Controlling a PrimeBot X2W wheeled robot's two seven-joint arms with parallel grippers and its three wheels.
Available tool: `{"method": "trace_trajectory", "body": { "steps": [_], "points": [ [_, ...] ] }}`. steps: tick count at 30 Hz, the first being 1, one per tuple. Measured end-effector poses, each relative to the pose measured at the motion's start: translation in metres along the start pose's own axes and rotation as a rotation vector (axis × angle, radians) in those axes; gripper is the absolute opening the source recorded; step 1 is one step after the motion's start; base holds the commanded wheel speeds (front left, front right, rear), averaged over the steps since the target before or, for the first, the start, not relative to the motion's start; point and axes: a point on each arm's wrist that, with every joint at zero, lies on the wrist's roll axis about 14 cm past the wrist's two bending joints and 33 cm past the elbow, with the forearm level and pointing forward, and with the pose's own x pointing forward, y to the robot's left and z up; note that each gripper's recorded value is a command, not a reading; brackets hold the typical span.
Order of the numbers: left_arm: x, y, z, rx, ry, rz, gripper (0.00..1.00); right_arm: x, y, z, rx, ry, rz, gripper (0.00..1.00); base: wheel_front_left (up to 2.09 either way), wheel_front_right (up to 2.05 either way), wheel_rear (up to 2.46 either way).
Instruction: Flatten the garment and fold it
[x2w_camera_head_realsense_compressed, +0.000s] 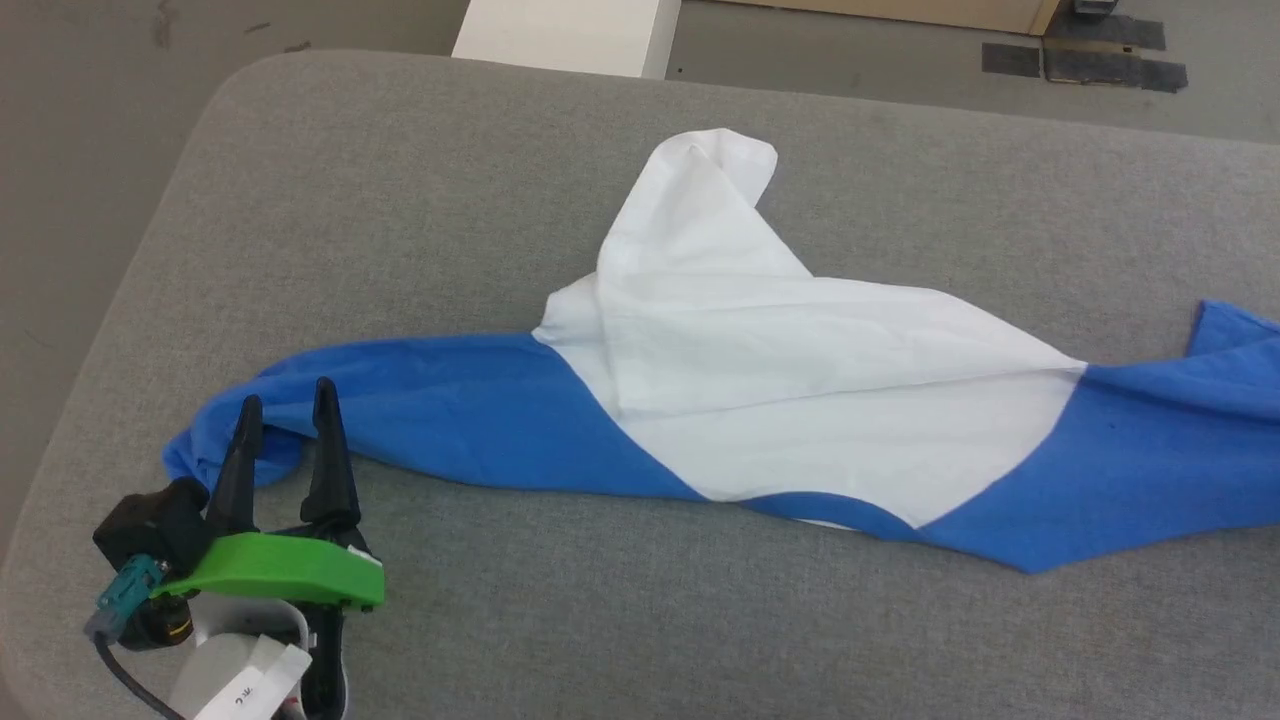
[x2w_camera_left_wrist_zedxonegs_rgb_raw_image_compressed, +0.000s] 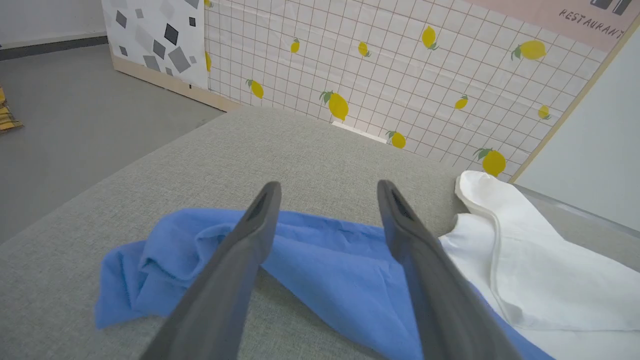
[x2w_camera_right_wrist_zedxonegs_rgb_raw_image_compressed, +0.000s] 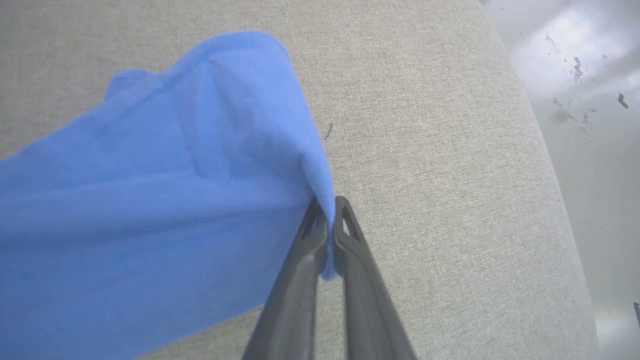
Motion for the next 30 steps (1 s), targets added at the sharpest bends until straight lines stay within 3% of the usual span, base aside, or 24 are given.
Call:
{"method": "trace_trajectory", "body": {
  "steps": [1, 2, 3, 8, 13, 22, 25, 30],
  "points": [
    [0.000, 0.000, -0.001, 0.000, 0.004, 0.000, 1.00, 0.001, -0.003, 0.001, 0.001, -0.008, -0.014, 0.24, 0.00, 0.00, 0.00],
    [0.000, 0.001, -0.002, 0.000, 0.006, 0.000, 1.00, 0.001, -0.005, 0.000, 0.005, -0.010, -0.020, 0.89, 0.00, 0.00, 0.00],
    [0.001, 0.001, -0.002, -0.001, 0.006, 0.001, 1.00, 0.000, -0.005, -0.001, 0.018, -0.018, -0.022, 1.00, 0.00, 0.00, 0.00],
    [-0.002, 0.003, -0.001, -0.005, 0.009, 0.005, 1.00, -0.013, 0.005, 0.023, 0.088, -0.170, 0.008, 1.00, 0.00, 0.00, 0.00],
    [-0.007, -0.001, 0.011, -0.011, -0.016, -0.013, 1.00, -0.059, 0.031, 0.059, 0.198, -0.450, 0.121, 1.00, 0.00, 0.00, 0.00],
    [-0.020, -0.016, 0.004, -0.050, 0.038, -0.049, 1.00, -0.100, 0.050, 0.019, 0.235, -0.492, 0.256, 1.00, 0.00, 0.00, 0.00],
    [-0.024, -0.028, -0.019, -0.089, 0.172, -0.048, 1.00, -0.105, 0.048, 0.008, 0.256, -0.480, 0.272, 1.00, 0.00, 0.00, 0.00],
    [-0.045, -0.052, -0.089, -0.082, 0.618, -0.043, 1.00, -0.109, 0.044, 0.000, 0.269, -0.478, 0.271, 1.00, 0.00, 0.00, 0.00]
  ]
}}
